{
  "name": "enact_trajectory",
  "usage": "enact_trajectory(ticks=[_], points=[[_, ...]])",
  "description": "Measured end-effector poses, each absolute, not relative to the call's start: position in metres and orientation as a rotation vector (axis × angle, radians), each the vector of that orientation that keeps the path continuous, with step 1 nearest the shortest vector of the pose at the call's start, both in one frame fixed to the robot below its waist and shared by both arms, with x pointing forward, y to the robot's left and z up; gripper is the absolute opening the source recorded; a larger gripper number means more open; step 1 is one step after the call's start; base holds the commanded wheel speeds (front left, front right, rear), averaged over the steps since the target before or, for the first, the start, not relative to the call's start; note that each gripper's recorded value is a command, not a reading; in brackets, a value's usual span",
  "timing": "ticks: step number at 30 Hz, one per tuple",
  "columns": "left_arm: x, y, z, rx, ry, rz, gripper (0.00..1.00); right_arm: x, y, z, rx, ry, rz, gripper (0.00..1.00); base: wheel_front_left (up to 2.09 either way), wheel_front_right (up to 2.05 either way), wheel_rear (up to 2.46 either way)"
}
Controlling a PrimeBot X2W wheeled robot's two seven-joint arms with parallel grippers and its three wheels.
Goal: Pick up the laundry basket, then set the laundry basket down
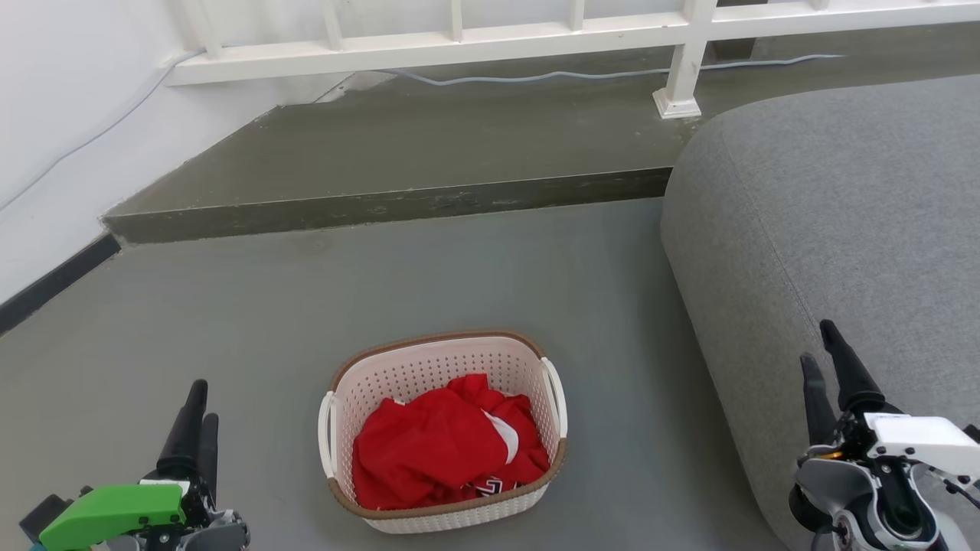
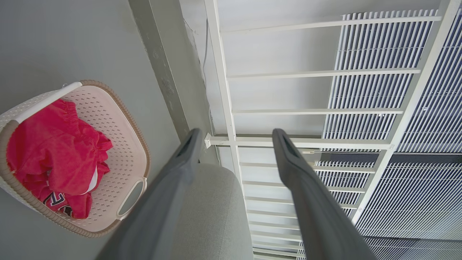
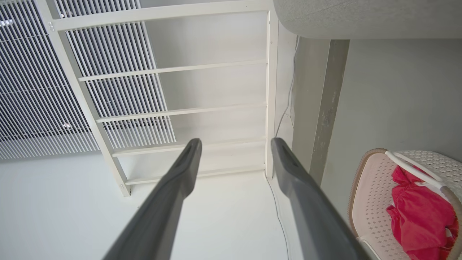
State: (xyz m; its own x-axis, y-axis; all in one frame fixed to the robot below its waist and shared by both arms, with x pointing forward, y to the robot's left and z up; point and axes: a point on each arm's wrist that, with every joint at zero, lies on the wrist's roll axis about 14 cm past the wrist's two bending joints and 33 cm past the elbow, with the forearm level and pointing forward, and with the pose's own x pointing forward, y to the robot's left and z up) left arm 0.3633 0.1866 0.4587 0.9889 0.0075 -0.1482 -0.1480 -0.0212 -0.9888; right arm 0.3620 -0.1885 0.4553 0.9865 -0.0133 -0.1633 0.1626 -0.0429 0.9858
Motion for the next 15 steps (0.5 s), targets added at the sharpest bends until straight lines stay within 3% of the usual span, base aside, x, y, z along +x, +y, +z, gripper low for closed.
enact_trajectory(ticks=[15], points=[[0.368, 0.189, 0.471, -1.406, 0.086, 0.089, 1.00, 0.374, -0.171, 0.475, 1.445, 0.109, -0.052, 1.00, 0.00, 0.00, 0.00]])
